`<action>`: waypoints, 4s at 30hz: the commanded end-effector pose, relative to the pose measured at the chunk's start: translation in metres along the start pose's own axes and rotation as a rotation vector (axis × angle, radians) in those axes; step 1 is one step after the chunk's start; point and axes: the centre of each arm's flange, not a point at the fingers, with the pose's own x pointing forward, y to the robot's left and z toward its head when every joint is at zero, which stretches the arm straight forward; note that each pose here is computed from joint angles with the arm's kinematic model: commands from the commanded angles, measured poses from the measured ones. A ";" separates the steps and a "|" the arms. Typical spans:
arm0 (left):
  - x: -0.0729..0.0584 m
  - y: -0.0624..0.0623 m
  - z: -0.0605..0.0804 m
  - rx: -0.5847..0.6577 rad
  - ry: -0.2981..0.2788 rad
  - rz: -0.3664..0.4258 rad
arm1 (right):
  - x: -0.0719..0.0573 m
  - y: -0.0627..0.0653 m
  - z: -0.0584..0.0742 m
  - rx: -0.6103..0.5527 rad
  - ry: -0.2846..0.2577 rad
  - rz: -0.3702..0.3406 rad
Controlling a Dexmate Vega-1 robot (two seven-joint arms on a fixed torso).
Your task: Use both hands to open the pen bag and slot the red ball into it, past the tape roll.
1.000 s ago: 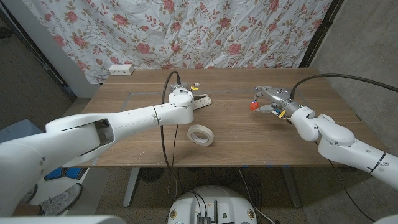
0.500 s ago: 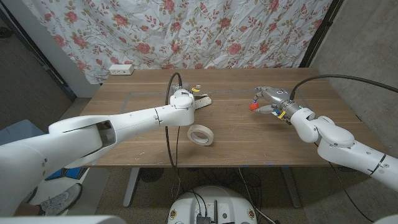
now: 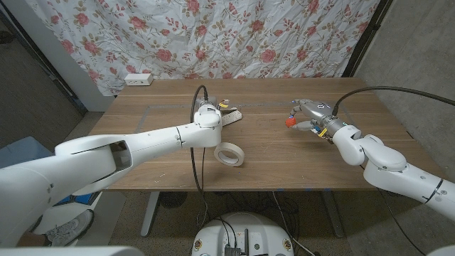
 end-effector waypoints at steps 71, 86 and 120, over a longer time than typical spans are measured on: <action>-0.016 0.000 -0.014 0.094 -0.025 0.001 | 0.012 -0.021 0.027 0.000 -0.044 -0.059; -0.013 0.002 -0.014 0.100 -0.047 -0.004 | 0.026 -0.035 0.041 0.013 -0.081 -0.082; -0.018 0.001 -0.017 0.094 -0.071 -0.012 | 0.073 -0.057 0.080 0.033 -0.212 -0.087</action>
